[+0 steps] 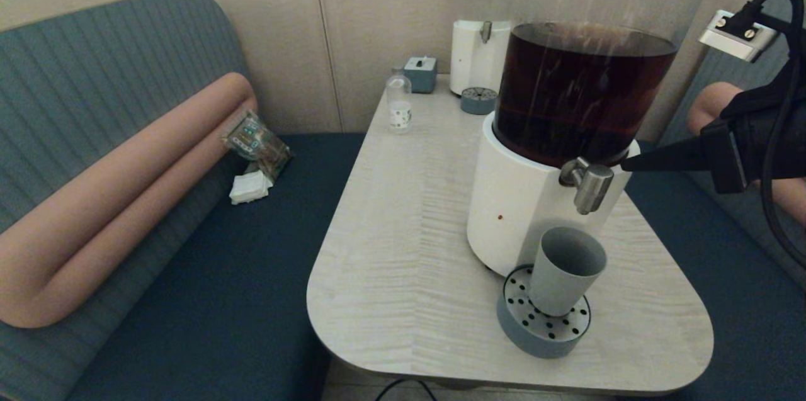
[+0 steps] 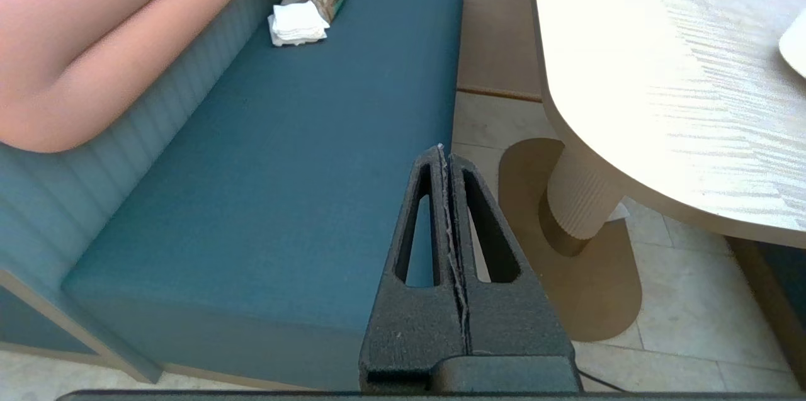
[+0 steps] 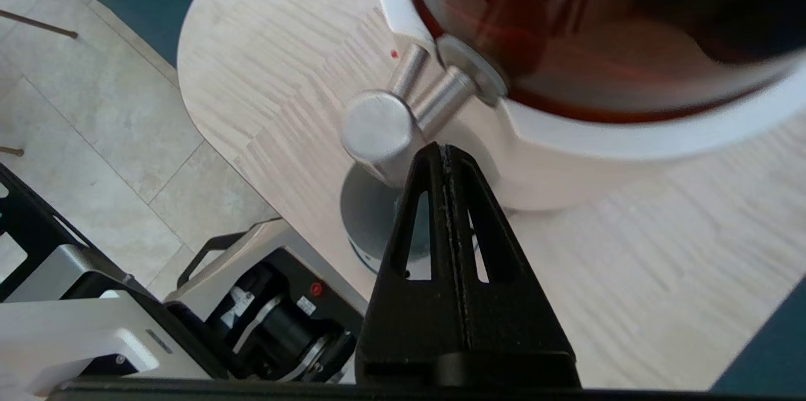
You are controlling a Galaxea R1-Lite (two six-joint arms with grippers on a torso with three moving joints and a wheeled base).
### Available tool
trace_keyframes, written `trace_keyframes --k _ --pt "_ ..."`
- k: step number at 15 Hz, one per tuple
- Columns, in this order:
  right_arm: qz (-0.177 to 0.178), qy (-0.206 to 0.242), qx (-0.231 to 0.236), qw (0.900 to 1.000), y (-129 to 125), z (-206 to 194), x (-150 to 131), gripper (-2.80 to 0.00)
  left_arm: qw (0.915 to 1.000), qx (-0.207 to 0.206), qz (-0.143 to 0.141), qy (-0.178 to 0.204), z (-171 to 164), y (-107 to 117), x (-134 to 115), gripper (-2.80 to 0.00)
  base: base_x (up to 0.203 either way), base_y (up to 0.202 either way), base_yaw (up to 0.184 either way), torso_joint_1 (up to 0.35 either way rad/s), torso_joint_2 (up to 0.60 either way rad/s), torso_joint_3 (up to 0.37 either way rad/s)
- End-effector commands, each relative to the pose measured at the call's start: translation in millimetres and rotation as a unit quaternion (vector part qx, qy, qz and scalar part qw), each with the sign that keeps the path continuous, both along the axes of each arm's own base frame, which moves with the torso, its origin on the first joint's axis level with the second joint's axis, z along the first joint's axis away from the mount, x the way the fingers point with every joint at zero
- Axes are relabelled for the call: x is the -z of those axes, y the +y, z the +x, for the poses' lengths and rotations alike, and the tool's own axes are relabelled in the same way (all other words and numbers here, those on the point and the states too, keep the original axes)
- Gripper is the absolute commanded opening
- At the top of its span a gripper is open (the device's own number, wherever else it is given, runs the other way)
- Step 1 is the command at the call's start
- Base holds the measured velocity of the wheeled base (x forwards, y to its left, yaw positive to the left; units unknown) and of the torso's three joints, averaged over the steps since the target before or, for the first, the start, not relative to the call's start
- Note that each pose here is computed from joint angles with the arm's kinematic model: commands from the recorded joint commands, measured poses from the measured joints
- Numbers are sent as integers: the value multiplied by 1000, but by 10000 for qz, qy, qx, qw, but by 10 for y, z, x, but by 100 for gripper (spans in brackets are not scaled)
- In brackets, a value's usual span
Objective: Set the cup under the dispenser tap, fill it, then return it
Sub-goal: Turn on the faucet
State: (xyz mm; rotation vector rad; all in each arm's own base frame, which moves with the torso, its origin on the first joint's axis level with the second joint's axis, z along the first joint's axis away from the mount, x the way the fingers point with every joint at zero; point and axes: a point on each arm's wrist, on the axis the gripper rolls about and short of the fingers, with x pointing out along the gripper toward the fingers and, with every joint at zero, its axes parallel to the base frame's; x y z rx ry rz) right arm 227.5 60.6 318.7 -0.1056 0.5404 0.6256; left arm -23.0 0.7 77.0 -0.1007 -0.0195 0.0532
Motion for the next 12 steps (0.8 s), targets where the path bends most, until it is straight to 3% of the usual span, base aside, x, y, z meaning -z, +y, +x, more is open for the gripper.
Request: trace_keyframes --k 1,4,12 --pt "-27 -11 -68 10000 24 24 23 -280 10000 -6 -4 15 2 0 4 -280 0 0 0 0 0 0" --pt "-285 -103 -161 9994 38 96 104 -280 10000 -6 -4 15 2 0 4 -280 0 0 0 0 0 0" --pt "-447 -161 -317 9984 141 106 123 -280 10000 -13 -4 15 2 0 4 -280 0 0 0 0 0 0"
